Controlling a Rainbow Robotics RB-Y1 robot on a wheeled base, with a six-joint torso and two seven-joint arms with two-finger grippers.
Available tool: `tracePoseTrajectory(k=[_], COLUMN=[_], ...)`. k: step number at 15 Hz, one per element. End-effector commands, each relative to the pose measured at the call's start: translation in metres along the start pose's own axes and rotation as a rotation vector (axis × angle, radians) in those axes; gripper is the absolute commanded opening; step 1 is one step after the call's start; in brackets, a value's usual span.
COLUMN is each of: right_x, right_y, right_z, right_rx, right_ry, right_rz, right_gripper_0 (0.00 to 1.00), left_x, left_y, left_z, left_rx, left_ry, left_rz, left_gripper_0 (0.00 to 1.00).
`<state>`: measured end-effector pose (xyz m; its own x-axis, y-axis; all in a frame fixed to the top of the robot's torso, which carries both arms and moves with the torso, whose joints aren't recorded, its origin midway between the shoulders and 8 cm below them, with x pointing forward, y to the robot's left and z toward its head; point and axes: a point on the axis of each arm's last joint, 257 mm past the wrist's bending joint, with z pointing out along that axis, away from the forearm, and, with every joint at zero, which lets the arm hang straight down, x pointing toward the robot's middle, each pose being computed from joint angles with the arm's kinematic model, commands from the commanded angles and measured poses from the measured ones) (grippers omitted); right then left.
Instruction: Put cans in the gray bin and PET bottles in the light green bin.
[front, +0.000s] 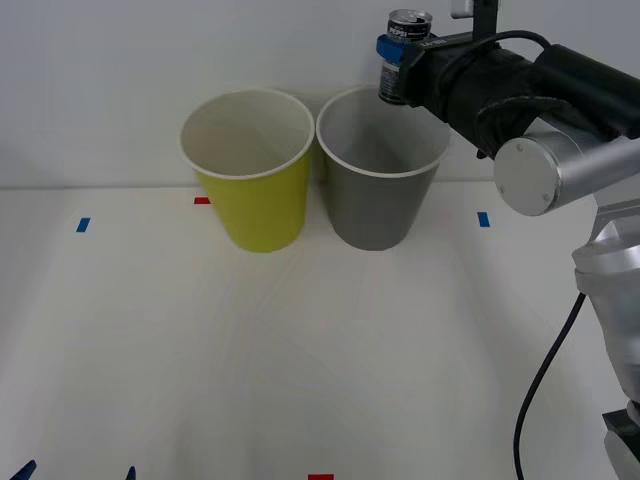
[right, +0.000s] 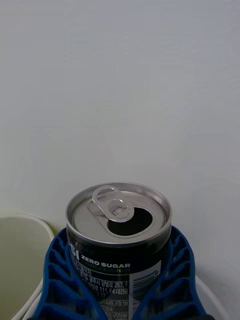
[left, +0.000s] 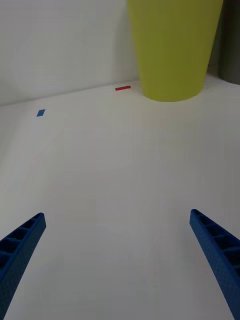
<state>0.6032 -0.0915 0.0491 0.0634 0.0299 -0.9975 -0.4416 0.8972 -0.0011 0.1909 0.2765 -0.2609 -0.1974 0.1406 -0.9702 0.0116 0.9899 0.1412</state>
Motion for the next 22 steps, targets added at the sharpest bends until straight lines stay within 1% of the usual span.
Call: tracePoseTrajectory(k=[1, 2, 4, 5, 6, 8, 9, 12, 14, 16, 18, 19, 21, 22], right_x=[0.001, 0.001, 0.000, 0.002, 0.003, 0.005, 0.004, -0.002, -0.026, -0.046, -0.050, -0.049, -0.034, -0.026], right_y=[0.001, -0.001, -0.005, -0.001, 0.005, 0.011, 0.011, 0.015, 0.013, 0.016, 0.011, 0.006, 0.000, 0.004], right_z=[0.001, 0.001, 0.001, 0.002, 0.003, 0.005, 0.005, 0.004, -0.005, -0.015, -0.040, -0.058, -0.102, -0.118], right_rx=[0.002, 0.008, 0.023, 0.018, 0.009, 0.001, 0.005, 0.001, 0.016, 0.012, 0.022, 0.032, 0.052, 0.053], right_ry=[0.002, 0.001, -0.001, 0.001, 0.002, 0.001, -0.001, -0.026, -0.081, -0.125, -0.150, -0.157, -0.146, -0.138], right_rz=[-0.020, -0.032, -0.064, -0.064, -0.063, -0.059, -0.070, -0.064, -0.086, -0.089, -0.101, -0.117, -0.138, -0.131], right_gripper_0=[0.00, 0.00, 0.87, 1.00, 1.00, 1.00, 1.00, 1.00, 1.00, 1.00, 1.00, 1.00, 1.00, 1.00], left_x=[0.000, 0.000, 0.000, 0.000, 0.000, 0.000, 0.000, 0.000, 0.000, 0.000, 0.000, 0.000, 0.000, 0.000], left_y=[0.000, 0.000, 0.000, 0.000, 0.000, 0.000, 0.000, 0.000, 0.000, 0.000, 0.000, 0.000, 0.000, 0.000], left_z=[0.000, 0.000, 0.000, 0.000, 0.000, 0.000, 0.000, 0.000, 0.000, 0.000, 0.000, 0.000, 0.000, 0.000], left_rx=[0.000, 0.000, 0.000, 0.000, 0.000, 0.000, 0.000, 0.000, 0.000, 0.000, 0.000, 0.000, 0.000, 0.000], left_ry=[0.000, 0.000, 0.000, 0.000, 0.000, 0.000, 0.000, 0.000, 0.000, 0.000, 0.000, 0.000, 0.000, 0.000], left_rz=[0.000, 0.000, 0.000, 0.000, 0.000, 0.000, 0.000, 0.000, 0.000, 0.000, 0.000, 0.000, 0.000, 0.000], left_gripper_0=[1.00, 1.00, 1.00, 1.00, 1.00, 1.00, 1.00, 1.00, 1.00, 1.00, 1.00, 1.00, 1.00, 1.00])
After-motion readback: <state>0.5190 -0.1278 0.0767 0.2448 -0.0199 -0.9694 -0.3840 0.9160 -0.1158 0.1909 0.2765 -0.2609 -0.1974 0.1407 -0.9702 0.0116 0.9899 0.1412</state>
